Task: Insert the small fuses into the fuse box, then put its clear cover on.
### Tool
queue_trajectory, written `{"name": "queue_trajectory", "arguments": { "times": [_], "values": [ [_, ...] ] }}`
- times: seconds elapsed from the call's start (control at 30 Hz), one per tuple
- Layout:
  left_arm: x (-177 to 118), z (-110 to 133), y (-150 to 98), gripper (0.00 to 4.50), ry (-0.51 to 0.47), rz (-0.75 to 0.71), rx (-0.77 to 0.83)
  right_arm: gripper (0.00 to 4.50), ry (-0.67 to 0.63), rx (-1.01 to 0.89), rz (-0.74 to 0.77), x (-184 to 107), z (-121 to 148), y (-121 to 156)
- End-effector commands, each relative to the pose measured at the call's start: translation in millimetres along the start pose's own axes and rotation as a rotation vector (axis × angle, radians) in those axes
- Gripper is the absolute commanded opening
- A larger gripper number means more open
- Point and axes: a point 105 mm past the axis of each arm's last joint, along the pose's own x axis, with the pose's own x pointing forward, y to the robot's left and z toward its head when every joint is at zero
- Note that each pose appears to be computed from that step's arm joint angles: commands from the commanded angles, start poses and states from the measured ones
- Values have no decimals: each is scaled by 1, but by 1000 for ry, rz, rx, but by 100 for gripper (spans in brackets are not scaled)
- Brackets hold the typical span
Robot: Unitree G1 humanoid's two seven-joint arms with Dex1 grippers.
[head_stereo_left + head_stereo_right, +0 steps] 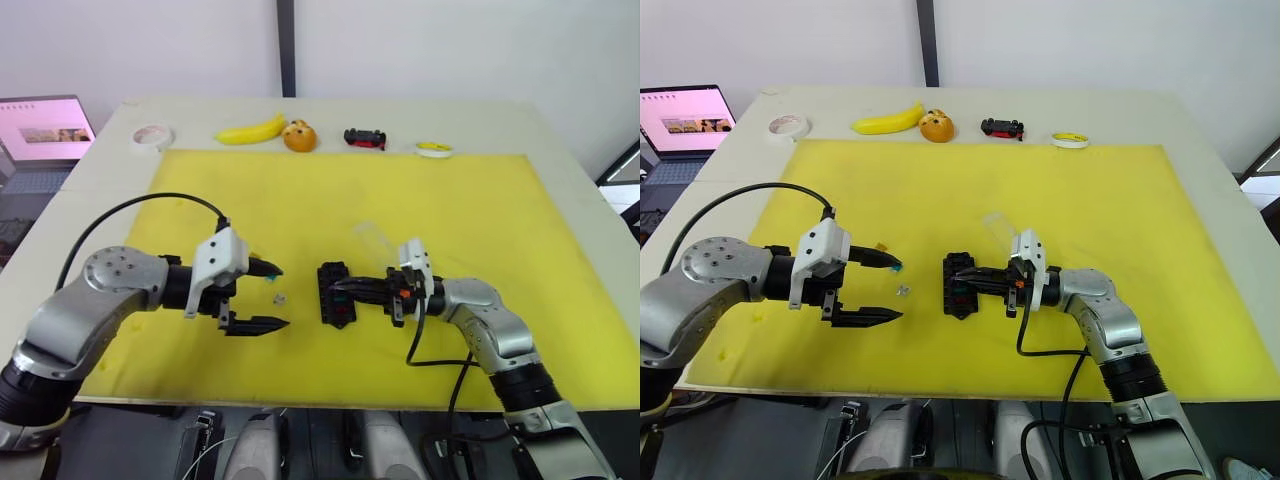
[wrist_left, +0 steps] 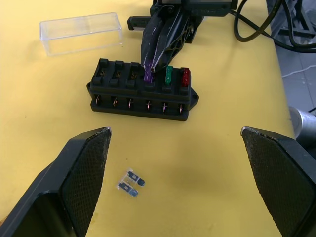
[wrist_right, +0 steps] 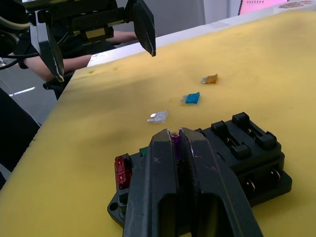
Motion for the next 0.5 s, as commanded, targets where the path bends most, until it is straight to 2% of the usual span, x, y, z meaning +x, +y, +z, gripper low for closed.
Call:
{"name": "queue_trajectory", "arguments": {
  "times": [0.03,0.1,0.2,0.5],
  "values": [
    [-1,7,-1,449,-13,-3,32,37,3,-3,16,0,0,1],
    [0,7,-2,450,-13,-3,31,110,0,-15,14,0,2,1],
    [0,7,-2,450,-14,-3,29,253,-8,-41,19,1,10,2],
    [1,7,-1,450,-16,-7,27,253,6,-86,64,0,45,5]
  ]
}}
